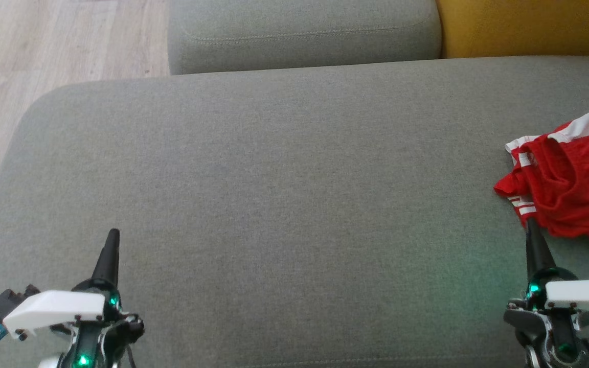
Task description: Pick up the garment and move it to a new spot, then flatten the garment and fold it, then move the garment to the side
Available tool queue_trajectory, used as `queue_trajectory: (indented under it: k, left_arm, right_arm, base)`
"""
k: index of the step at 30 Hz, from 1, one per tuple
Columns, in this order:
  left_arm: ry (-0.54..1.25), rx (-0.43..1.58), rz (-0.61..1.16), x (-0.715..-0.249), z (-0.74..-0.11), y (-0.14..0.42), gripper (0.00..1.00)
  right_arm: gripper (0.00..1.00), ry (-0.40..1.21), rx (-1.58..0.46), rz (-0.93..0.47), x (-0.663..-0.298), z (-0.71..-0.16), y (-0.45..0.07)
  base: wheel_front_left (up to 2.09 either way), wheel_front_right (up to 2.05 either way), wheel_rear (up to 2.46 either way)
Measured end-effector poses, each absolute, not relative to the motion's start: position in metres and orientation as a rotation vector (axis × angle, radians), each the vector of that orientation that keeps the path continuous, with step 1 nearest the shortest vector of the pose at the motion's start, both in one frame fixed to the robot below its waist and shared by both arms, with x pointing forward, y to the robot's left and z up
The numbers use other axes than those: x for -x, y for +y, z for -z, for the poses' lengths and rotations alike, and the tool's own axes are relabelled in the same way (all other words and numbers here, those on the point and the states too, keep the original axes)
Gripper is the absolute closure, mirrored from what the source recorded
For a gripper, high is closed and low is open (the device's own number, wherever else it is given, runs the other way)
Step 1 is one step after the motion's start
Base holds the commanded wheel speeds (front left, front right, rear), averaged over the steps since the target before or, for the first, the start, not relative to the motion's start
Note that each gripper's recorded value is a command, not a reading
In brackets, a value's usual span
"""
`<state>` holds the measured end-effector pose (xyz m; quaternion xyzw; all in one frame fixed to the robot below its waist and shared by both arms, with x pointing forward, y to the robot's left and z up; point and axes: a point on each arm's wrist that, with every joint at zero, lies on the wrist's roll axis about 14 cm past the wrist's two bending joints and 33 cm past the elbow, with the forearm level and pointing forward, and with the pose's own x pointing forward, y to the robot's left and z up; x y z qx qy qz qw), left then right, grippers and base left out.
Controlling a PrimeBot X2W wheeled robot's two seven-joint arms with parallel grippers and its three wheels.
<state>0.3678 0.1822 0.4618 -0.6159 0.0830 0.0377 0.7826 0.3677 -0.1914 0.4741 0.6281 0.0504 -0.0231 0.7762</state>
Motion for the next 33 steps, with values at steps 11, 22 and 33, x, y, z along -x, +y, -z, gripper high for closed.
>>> queue_trajectory:
  k: [11,22,33]
  left_arm:
    - [0.143,1.461,-0.074,-0.369,-0.467,0.186,1.00]
    - [0.100,1.571,-0.051,-0.373,-0.476,0.187,1.00]
    - [0.100,1.573,-0.052,-0.373,-0.476,0.187,1.00]
  right_arm:
    - [1.00,0.077,-1.485,0.070,-0.371,-0.476,-0.198]
    - [1.00,0.047,-1.586,0.082,-0.374,-0.479,-0.202]
    - [1.00,0.045,-1.586,0.085,-0.374,-0.479,-0.203]
  base:
    - [0.00,0.00,0.00]
    - [0.00,0.00,0.00]
    - [0.00,0.00,0.00]
